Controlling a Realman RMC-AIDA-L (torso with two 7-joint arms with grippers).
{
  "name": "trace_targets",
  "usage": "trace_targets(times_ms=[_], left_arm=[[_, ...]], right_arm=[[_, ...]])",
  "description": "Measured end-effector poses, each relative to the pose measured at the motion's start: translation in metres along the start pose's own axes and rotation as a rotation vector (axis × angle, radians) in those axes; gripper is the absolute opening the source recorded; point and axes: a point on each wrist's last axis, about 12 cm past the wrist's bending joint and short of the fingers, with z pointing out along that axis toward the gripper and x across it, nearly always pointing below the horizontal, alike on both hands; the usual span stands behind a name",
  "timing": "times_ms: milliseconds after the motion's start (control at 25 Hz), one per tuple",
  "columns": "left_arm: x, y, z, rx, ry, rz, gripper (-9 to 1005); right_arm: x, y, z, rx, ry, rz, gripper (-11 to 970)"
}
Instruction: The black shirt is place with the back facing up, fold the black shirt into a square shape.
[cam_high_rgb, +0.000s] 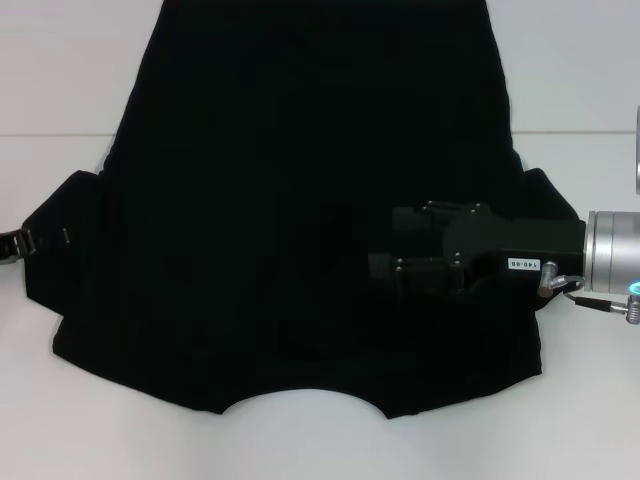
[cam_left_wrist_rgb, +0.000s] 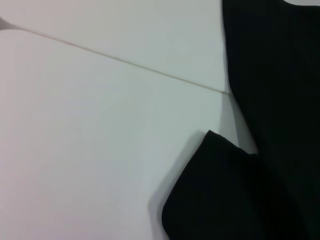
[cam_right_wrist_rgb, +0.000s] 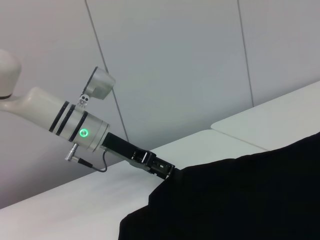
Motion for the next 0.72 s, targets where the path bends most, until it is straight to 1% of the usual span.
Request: trace_targets(times_ms=[440, 720], left_arm=[[0.001, -0.002, 0.002, 0.003, 0.005, 0.010, 892], [0.000, -0.013, 0.006, 0.017, 0.028, 0.073, 889]], right_arm=[[0.000, 0.000, -0.001, 0.003, -0.002, 0.002, 885], [0.001, 0.000, -0.001, 0.004, -0.003, 0.004, 884]])
